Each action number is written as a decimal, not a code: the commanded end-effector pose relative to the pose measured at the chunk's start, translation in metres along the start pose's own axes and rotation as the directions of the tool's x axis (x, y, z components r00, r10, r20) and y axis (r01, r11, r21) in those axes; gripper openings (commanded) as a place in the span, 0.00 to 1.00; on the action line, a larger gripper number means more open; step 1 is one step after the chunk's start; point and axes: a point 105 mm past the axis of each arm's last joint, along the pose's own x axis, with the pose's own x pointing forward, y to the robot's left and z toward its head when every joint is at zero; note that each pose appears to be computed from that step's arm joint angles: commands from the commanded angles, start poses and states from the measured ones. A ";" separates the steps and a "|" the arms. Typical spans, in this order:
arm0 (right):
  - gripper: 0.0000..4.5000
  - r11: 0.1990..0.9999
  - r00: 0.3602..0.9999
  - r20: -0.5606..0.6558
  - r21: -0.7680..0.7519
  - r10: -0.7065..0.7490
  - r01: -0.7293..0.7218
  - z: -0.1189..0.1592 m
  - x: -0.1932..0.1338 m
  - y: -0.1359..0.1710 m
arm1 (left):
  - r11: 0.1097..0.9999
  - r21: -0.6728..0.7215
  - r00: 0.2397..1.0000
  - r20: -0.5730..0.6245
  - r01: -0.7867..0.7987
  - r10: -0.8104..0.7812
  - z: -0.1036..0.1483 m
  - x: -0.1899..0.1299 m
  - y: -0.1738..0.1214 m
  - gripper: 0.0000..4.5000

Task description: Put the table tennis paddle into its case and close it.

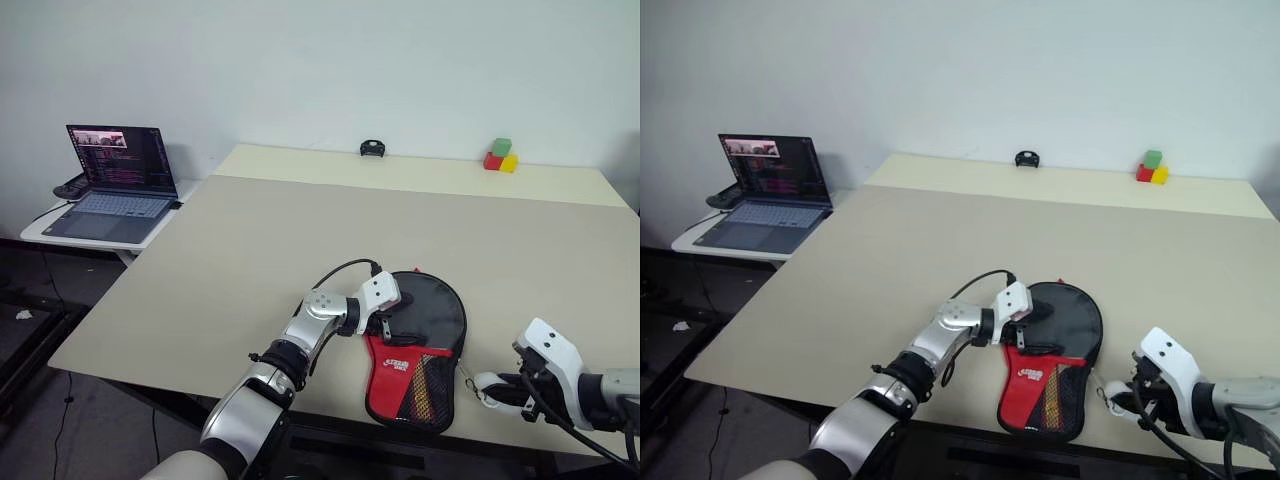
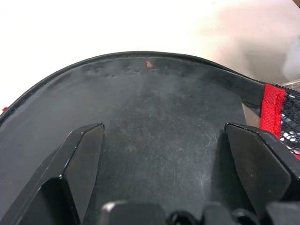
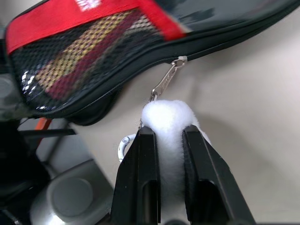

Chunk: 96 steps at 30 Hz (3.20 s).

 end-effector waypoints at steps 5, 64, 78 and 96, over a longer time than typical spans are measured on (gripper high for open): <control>0.05 0.984 0.984 -0.018 0.030 0.175 -0.175 -0.012 -0.003 0.036 | 0.995 -0.078 0.985 -0.153 0.066 -0.077 -0.045 0.005 -0.026 1.00; 0.63 0.995 0.967 0.246 -0.091 0.067 -0.046 0.031 -0.020 0.005 | 0.994 -0.061 0.991 -0.095 0.086 -0.091 -0.030 0.016 -0.029 1.00; 0.63 0.986 0.801 0.591 -0.053 -0.099 0.161 0.110 -0.008 -0.078 | 0.999 -0.028 0.990 0.136 0.026 -0.022 0.041 -0.021 0.005 1.00; 0.63 0.983 0.768 0.636 -0.084 -0.075 0.165 0.142 0.012 -0.133 | 0.923 -0.085 0.889 0.249 -0.375 0.384 0.089 -0.150 0.029 1.00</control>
